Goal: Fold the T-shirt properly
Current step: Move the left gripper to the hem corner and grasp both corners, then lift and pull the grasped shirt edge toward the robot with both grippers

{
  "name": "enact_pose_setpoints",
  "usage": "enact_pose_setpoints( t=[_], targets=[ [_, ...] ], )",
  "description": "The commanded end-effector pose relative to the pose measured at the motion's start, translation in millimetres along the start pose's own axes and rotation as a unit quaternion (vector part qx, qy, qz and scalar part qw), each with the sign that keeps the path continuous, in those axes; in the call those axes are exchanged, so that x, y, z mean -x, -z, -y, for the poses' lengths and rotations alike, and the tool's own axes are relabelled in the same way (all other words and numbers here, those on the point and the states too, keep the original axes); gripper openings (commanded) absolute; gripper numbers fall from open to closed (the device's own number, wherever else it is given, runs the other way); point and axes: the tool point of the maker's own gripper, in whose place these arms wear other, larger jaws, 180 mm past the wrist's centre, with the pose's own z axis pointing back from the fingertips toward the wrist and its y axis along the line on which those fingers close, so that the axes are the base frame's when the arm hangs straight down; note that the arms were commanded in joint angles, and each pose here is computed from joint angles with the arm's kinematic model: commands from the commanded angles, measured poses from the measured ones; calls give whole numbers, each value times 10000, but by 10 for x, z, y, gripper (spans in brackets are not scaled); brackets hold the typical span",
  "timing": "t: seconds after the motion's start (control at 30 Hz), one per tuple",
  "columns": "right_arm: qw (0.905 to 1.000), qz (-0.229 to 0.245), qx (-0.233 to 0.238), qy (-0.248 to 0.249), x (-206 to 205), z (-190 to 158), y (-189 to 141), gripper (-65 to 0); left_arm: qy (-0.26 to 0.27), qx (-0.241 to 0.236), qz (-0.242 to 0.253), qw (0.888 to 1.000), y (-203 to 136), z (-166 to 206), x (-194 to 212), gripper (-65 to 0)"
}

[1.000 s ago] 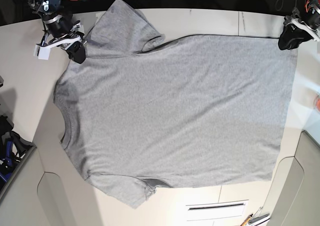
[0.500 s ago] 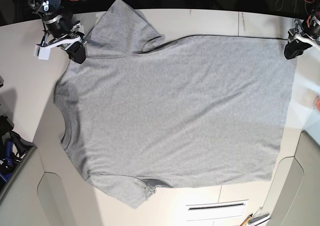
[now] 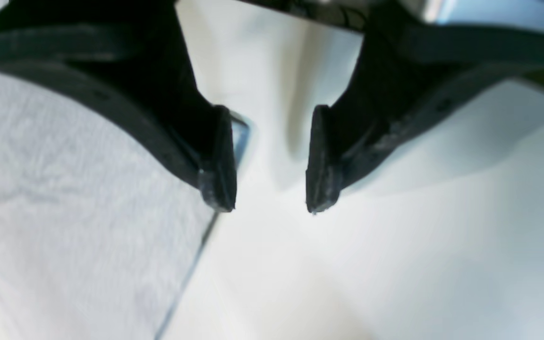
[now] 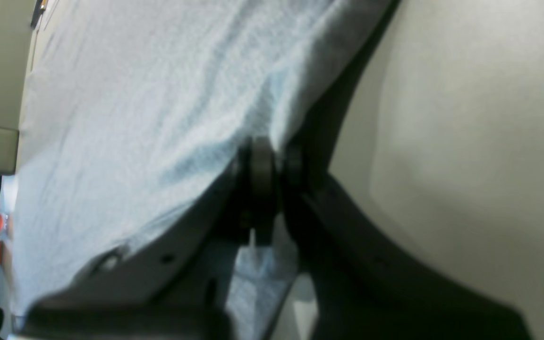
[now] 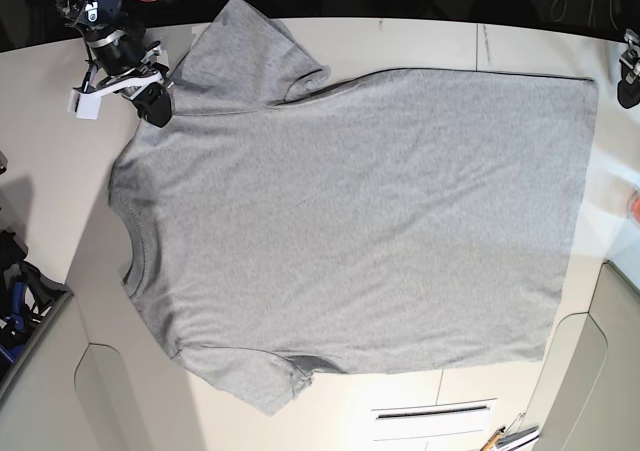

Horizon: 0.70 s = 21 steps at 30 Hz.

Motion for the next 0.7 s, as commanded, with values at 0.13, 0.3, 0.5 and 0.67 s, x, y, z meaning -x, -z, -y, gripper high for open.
enact_pose_setpoints(
  t=[0.13,0.3,0.5,0.67],
  targets=[
    [10000,0,29,-80,-28,14,-19,-650,103,79,99,9999,-39,26,-114,-377],
    [10000,-2,28,-78,-27,14,-19,-650,119,198,-189,9996,35,114,68,-377],
    [10000,-2,30,-80,-26,15,-20,-650,253,402,-716,9963,179,296,382,-376],
    [10000,-2,28,-78,-26,14,-18,-650,213,507,-893,9945,217,379,550,-376]
  ],
)
